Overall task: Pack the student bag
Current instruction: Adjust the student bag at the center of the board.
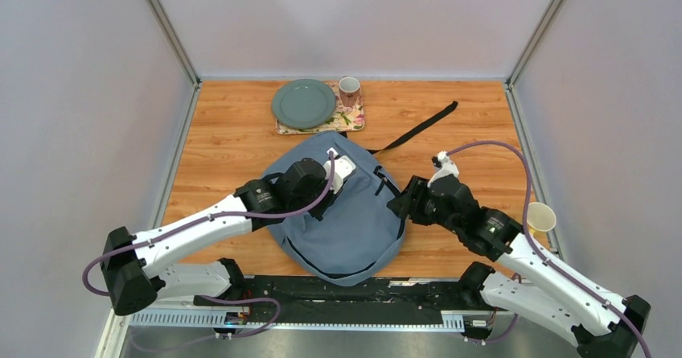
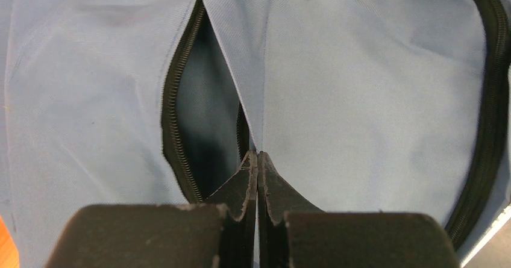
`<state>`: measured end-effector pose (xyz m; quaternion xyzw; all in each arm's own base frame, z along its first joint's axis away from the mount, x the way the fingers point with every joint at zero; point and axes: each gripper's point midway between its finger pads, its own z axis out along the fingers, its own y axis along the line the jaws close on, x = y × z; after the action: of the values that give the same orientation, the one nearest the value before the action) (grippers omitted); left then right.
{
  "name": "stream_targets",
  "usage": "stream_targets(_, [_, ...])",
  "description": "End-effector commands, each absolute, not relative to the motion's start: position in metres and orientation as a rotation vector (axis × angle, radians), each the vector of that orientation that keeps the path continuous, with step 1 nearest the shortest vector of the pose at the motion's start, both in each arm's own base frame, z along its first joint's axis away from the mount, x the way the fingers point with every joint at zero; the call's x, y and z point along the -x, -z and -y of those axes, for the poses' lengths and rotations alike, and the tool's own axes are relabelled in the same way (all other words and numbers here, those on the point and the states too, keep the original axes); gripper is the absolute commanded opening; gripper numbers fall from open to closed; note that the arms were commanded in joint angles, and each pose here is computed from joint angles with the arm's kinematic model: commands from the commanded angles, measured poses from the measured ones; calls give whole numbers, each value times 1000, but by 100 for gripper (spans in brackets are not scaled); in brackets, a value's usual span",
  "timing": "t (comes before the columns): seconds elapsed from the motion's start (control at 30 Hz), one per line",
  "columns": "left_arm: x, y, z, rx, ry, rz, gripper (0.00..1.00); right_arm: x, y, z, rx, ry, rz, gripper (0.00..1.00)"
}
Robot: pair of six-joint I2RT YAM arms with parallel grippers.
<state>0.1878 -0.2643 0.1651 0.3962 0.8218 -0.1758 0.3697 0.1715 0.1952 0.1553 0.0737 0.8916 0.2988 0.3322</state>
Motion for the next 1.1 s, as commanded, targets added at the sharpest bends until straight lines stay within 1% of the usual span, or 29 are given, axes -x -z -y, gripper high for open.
stream_targets(0.0, [-187, -178, 270, -977, 507, -2047, 0, -204, -241, -207, -212, -868, -2068, 56])
stream_targets(0.03, [-187, -179, 270, -972, 511, -2047, 0, -210, -257, -208, -218, -870, -2038, 56])
stream_targets(0.1, [-185, -179, 270, -967, 527, -2039, 0, -229, -254, -214, -218, -790, -2054, 54])
stream_targets(0.13, [-185, -180, 270, -960, 533, -2037, 0, -236, -254, -221, -204, -782, -2064, 47])
stream_targets(0.17, [-185, -185, 271, -947, 545, -2018, 0, -247, -265, -226, -177, -786, -2042, 44])
stream_targets(0.2, [-184, -184, 270, -944, 548, -2017, 0, -258, -252, -247, -132, -811, -2093, 41])
stream_targets(0.23, [-184, -185, 270, -939, 553, -2009, 0, -265, -252, -255, -118, -822, -2106, 35])
stream_targets(0.3, [-185, -190, 271, -924, 568, -1983, 0, -280, -260, -272, -52, -852, -2104, 32])
stream_targets(0.33, [-186, -192, 271, -919, 567, -1978, 0, -287, -247, -284, -5, -856, -2138, 32])
stream_targets(0.37, [-187, -191, 269, -915, 557, -1981, 0, -289, -246, -294, 42, -895, -2148, 32])
stream_targets(0.4, [-186, -190, 269, -915, 556, -1986, 0, -288, -259, -309, 114, -963, -2121, 31])
stream_targets(0.43, [-187, -190, 269, -914, 553, -1986, 0, -294, -245, -319, 137, -966, -2157, 31])
stream_targets(0.47, [-187, -191, 269, -911, 558, -1983, 0, -296, -244, -326, 157, -991, -2157, 31])
stream_targets(0.5, [-186, -189, 269, -909, 558, -1987, 0, -291, -250, -340, 232, -1086, -2138, 31])
stream_targets(0.6, [-186, -189, 270, -903, 563, -1984, 0, -281, -240, -361, 359, -1213, -2163, 28])
stream_targets(0.8, [-187, -193, 270, -896, 563, -1973, 0, -276, -232, -369, 445, -1277, -2126, 29])
stream_targets(0.97, [-186, -193, 271, -904, 572, -1977, 0, -283, -233, -371, 471, -1258, -2088, 33])
stream_targets(1.07, [-186, -195, 273, -900, 583, -1968, 0, -280, -218, -381, 552, -1299, -2123, 33])
